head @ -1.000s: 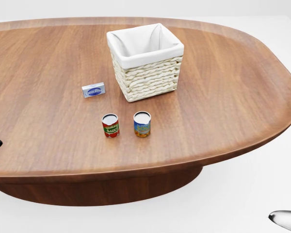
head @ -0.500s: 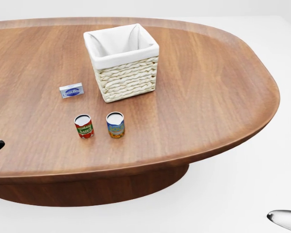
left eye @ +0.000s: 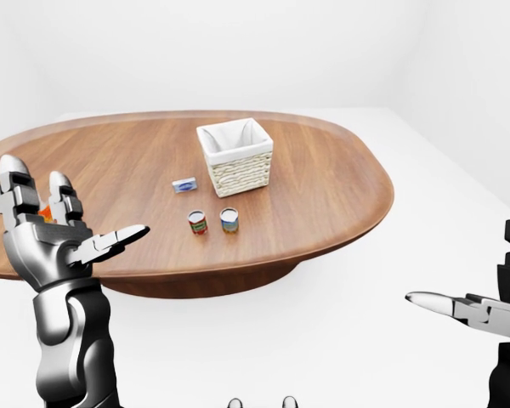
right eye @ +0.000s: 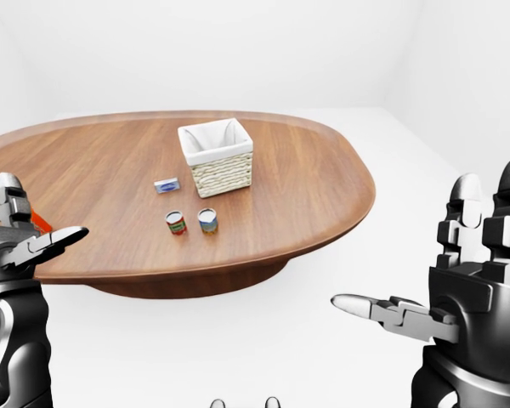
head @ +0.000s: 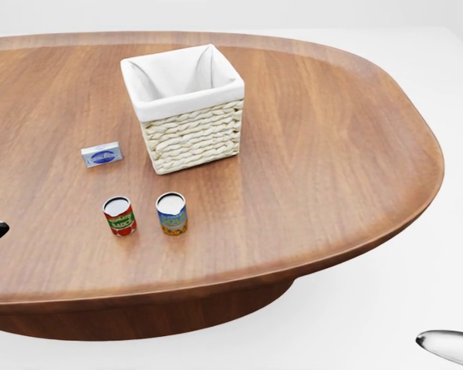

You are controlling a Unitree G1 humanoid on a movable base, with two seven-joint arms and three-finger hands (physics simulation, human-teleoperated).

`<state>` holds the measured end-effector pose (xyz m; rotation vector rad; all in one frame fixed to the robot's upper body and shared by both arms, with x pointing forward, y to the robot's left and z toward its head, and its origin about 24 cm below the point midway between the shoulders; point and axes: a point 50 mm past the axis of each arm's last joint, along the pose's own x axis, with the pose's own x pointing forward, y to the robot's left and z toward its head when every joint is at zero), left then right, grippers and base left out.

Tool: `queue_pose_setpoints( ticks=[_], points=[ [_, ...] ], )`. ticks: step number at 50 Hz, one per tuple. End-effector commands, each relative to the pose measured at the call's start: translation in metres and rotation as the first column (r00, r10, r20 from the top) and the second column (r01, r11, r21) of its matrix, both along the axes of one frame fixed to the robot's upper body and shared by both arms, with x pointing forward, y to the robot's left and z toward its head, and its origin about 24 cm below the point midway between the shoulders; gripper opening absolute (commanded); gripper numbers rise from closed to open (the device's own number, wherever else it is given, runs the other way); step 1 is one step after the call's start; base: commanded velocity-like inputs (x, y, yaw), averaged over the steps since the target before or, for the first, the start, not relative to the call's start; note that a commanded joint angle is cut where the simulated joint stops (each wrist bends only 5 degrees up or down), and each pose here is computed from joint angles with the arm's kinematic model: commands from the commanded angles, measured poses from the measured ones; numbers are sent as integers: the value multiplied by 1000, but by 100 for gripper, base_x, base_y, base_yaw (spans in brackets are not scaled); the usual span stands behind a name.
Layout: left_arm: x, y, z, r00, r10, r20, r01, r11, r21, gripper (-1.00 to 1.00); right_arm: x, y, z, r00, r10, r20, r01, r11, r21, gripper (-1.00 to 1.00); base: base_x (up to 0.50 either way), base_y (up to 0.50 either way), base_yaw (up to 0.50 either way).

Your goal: Pick up the tomato sauce, and put it in the basket.

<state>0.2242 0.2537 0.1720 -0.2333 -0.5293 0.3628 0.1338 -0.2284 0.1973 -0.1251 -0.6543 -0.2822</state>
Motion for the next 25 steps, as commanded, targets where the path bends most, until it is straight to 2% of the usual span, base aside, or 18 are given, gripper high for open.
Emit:
queue_pose_setpoints(
  ticks=[1,25],
  points=[
    [0,0,0,1000,-1,-1,1,1000,0,100,1,1,0,1000,3,-2,-3,1000,-8,100,40,0,0],
    [1,1,-2,1000,2,-8,-2,1000,-1,100,2,1,-3,1000,4,-17,-4,1000,-2,100,35,0,0]
  ],
)
